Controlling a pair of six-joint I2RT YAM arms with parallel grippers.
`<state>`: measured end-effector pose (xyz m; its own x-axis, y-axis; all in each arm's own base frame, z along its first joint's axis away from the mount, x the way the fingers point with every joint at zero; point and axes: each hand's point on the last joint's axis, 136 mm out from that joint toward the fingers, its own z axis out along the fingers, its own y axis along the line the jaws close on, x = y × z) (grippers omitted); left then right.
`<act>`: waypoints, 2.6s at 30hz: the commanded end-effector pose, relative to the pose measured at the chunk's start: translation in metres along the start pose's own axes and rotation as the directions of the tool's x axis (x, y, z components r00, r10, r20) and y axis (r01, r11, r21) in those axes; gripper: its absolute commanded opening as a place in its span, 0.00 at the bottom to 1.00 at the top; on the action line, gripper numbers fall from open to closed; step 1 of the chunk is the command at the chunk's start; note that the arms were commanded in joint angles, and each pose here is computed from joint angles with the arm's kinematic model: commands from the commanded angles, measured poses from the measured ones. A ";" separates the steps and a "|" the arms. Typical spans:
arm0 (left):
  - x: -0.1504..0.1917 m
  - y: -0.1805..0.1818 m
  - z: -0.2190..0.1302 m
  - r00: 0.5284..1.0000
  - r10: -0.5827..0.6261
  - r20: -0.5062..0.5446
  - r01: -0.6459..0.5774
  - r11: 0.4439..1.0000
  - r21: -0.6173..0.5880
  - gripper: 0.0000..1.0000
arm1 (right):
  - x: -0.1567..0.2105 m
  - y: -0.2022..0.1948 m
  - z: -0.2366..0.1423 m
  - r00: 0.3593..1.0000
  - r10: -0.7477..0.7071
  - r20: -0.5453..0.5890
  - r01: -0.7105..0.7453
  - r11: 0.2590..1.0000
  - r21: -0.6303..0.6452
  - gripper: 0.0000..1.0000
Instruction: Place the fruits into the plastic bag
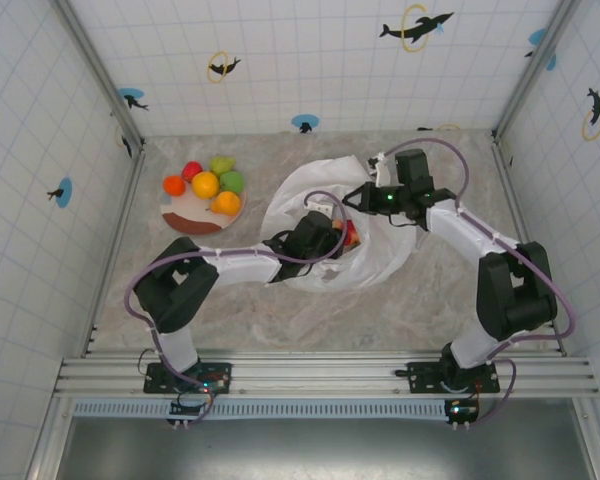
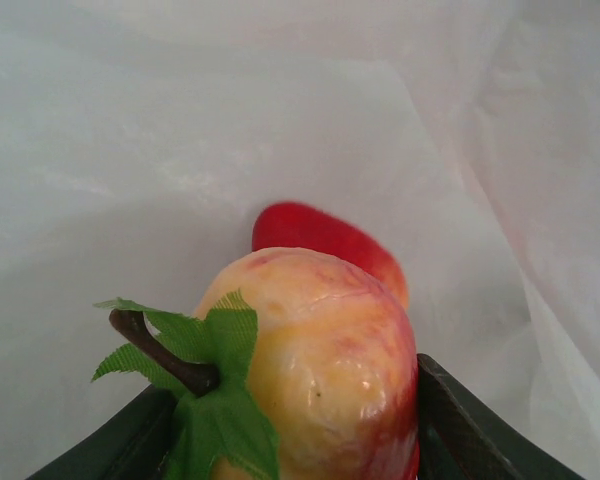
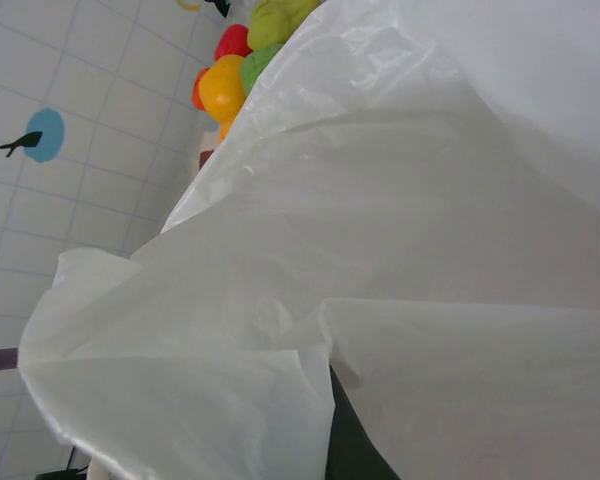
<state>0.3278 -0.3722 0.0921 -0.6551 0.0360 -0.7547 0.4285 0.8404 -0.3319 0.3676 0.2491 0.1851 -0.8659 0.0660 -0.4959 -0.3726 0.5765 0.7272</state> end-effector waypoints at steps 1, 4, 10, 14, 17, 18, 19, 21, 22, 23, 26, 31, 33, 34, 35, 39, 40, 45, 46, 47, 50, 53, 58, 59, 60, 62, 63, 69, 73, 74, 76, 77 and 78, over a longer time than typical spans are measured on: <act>-0.027 -0.002 0.004 0.994 -0.001 0.113 0.003 1.000 -0.021 0.48 | 0.000 0.010 -0.008 1.000 0.008 0.019 -0.007 0.999 -0.046 0.00; -0.029 0.005 0.006 0.991 0.007 0.130 -0.001 0.999 -0.046 0.48 | 0.004 0.007 -0.007 1.000 0.016 0.013 -0.015 0.999 -0.047 0.00; -0.034 0.017 0.015 0.985 -0.028 0.169 0.037 0.998 -0.050 0.48 | 0.007 0.007 -0.006 1.000 0.022 0.003 -0.022 0.998 -0.057 0.00; -0.035 0.015 0.026 0.982 -0.038 0.185 0.044 0.999 -0.028 0.51 | 0.006 0.008 -0.003 0.999 0.046 0.005 -0.045 0.995 -0.085 0.00; -0.030 0.013 0.038 0.981 -0.088 0.174 0.091 0.996 -0.008 0.52 | 0.007 0.009 0.002 0.998 0.066 0.002 -0.066 0.992 -0.105 0.00; -0.028 0.011 0.041 0.979 -0.114 0.168 0.114 0.993 0.005 0.53 | 0.008 0.008 0.004 0.998 0.069 -0.001 -0.069 0.992 -0.103 0.00; -0.027 0.010 0.042 0.977 -0.133 0.166 0.132 0.991 0.017 0.55 | 0.009 0.007 0.005 0.998 0.071 -0.002 -0.070 0.992 -0.100 0.00; -0.025 0.008 0.044 0.972 -0.167 0.164 0.163 0.986 0.039 0.59 | 0.009 0.006 0.005 0.997 0.073 -0.003 -0.073 0.993 -0.097 0.00; -0.025 0.007 0.044 0.972 -0.172 0.163 0.166 0.985 0.048 0.61 | 0.010 0.005 0.005 0.997 0.074 -0.003 -0.073 0.993 -0.094 0.00; -0.024 0.006 0.043 0.972 -0.173 0.160 0.167 0.985 0.052 0.64 | 0.010 0.004 0.006 0.997 0.074 -0.003 -0.074 0.993 -0.090 0.00; -0.025 0.003 0.039 0.974 -0.160 0.158 0.151 0.986 0.065 0.72 | 0.012 0.000 0.006 0.997 0.073 -0.004 -0.074 0.994 -0.076 0.00; -0.031 0.002 0.021 0.975 -0.147 0.168 0.135 0.987 0.084 0.80 | 0.015 -0.010 0.006 0.998 0.057 -0.012 -0.057 0.998 -0.027 0.00; -0.032 0.003 0.014 0.975 -0.146 0.166 0.132 0.987 0.091 0.81 | 0.016 -0.017 0.006 0.999 0.046 -0.017 -0.046 0.999 0.006 0.00; -0.031 0.004 0.011 0.977 -0.144 0.160 0.131 0.987 0.091 0.81 | 0.017 -0.019 0.006 0.999 0.040 -0.020 -0.040 0.999 0.021 0.00; -0.031 0.003 0.008 0.977 -0.140 0.158 0.127 0.987 0.094 0.81 | 0.018 -0.022 0.005 0.999 0.033 -0.026 -0.032 0.999 0.040 0.00; -0.029 -0.004 -0.005 0.983 -0.140 0.121 0.124 0.983 0.136 0.81 | 0.021 -0.034 0.004 0.999 0.006 -0.044 -0.001 0.994 0.110 0.00; -0.029 -0.006 -0.009 0.983 -0.145 0.113 0.127 0.980 0.151 0.81 | 0.022 -0.037 0.003 0.999 0.002 -0.048 0.004 0.992 0.124 0.00; -0.023 -0.009 -0.030 0.985 -0.153 0.084 0.136 0.973 0.185 0.81 | 0.025 -0.049 0.004 0.997 -0.014 -0.076 0.028 0.983 0.180 0.00; -0.023 -0.009 -0.033 0.986 -0.148 0.080 0.131 0.974 0.186 0.81 | 0.026 -0.051 0.005 0.997 -0.015 -0.082 0.030 0.982 0.187 0.00; -0.021 -0.010 -0.037 0.988 -0.135 0.072 0.119 0.974 0.193 0.81 | 0.026 -0.053 0.005 0.996 -0.018 -0.087 0.034 0.981 0.193 0.00; -0.018 -0.019 -0.048 0.995 -0.089 0.038 0.078 0.969 0.236 0.81 | 0.025 -0.057 0.006 0.995 -0.022 -0.098 0.042 0.977 0.209 0.00; -0.013 -0.027 -0.061 0.999 -0.040 0.006 0.037 0.960 0.279 0.81 | 0.025 -0.060 0.008 0.994 -0.023 -0.105 0.045 0.975 0.217 0.00; -0.018 -0.031 -0.085 1.000 0.017 0.004 -0.018 0.952 0.306 0.81 | 0.023 -0.059 0.011 0.994 -0.023 -0.103 0.045 0.976 0.211 0.00; -0.022 -0.030 -0.091 1.000 0.021 0.012 -0.024 0.952 0.305 0.81 | 0.022 -0.058 0.011 0.995 -0.027 -0.100 0.048 0.977 0.208 0.00; -0.026 -0.028 -0.095 1.000 0.022 0.019 -0.027 0.954 0.299 0.81 | 0.021 -0.056 0.011 0.995 -0.030 -0.099 0.050 0.977 0.206 0.00; -0.036 -0.021 -0.105 0.999 0.011 0.035 -0.021 0.958 0.286 0.81 | 0.017 -0.054 0.011 0.995 -0.047 -0.089 0.064 0.977 0.204 0.00; -0.039 -0.015 -0.108 0.999 0.005 0.041 -0.016 0.961 0.277 0.81 | 0.016 -0.053 0.011 0.995 -0.051 -0.089 0.068 0.976 0.205 0.00; -0.067 0.044 -0.127 0.990 -0.106 0.095 0.090 0.984 0.154 0.81 | 0.014 -0.051 0.009 0.994 -0.069 -0.079 0.085 0.972 0.217 0.00; -0.076 0.100 -0.133 0.974 -0.179 0.139 0.182 0.983 -0.007 0.81 | 0.013 -0.048 0.009 0.994 -0.080 -0.075 0.094 0.974 0.208 0.00; -0.077 0.115 -0.135 0.969 -0.191 0.154 0.202 0.977 -0.061 0.81 | 0.013 -0.047 0.010 0.994 -0.083 -0.074 0.096 0.974 0.206 0.00; -0.078 0.142 -0.139 0.963 -0.207 0.175 0.234 0.961 -0.148 0.81 | 0.012 -0.045 0.009 0.994 -0.089 -0.069 0.101 0.974 0.202 0.00; -0.078 0.156 -0.140 0.959 -0.215 0.187 0.251 0.948 -0.196 0.82 | 0.012 -0.045 0.009 0.994 -0.090 -0.069 0.102 0.974 0.201 0.00; -0.078 0.167 -0.141 0.957 -0.215 0.194 0.258 0.938 -0.232 0.82 | 0.011 -0.044 0.009 0.994 -0.092 -0.066 0.104 0.975 0.198 0.00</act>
<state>0.3584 -0.1911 0.1930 -0.5927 -0.2329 -0.7710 0.2206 0.8737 -0.4335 0.3699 0.2257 0.1238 -0.8823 -0.0343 -0.4694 -0.3355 0.7453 0.5761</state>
